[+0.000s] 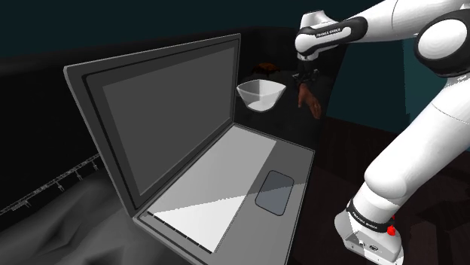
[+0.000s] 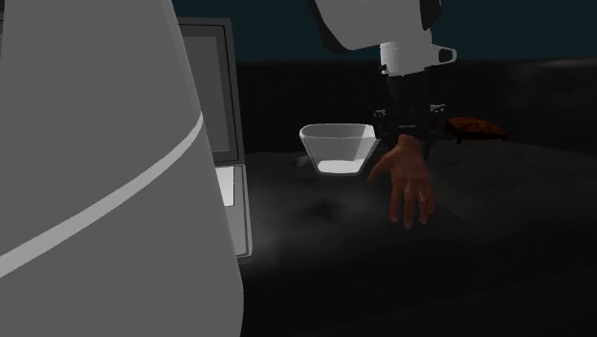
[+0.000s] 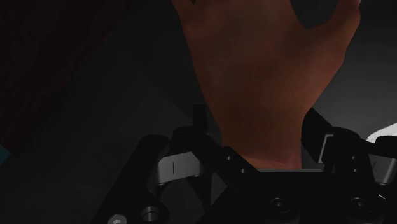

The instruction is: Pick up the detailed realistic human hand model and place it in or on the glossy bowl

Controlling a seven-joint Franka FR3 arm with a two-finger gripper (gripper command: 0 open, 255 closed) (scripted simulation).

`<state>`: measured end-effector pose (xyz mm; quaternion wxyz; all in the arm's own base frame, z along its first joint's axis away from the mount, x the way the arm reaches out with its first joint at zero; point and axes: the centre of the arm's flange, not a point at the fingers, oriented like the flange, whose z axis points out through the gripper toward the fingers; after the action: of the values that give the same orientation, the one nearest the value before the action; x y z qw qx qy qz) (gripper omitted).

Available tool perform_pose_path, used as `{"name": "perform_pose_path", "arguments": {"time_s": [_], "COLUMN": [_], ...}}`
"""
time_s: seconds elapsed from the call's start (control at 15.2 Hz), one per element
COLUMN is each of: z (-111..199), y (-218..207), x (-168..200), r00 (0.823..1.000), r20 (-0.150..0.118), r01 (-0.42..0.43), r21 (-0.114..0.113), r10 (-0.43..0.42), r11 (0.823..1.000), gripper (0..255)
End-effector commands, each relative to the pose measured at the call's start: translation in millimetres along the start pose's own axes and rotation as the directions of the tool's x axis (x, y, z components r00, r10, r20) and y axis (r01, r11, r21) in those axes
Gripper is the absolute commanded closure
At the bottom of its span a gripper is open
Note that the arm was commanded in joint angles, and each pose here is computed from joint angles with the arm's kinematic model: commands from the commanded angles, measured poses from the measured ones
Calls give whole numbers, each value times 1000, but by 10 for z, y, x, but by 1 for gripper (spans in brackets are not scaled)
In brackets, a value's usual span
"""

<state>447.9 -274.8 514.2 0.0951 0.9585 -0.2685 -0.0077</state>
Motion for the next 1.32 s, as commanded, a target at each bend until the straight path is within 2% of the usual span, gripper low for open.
{"name": "perform_pose_path", "arguments": {"time_s": [0.0, 1.19, 1.25], "z": [-108, -1024, -1047], "y": [16, 190, 83], "x": [12, 46, 118], "r00": [1000, 1000, 1000], "r20": [0, 0, 0], "r01": [0, 0, 0], "r21": [0, 0, 0], "r10": [0, 0, 0], "r11": [1000, 1000, 1000], "gripper": [255, 255, 255]}}
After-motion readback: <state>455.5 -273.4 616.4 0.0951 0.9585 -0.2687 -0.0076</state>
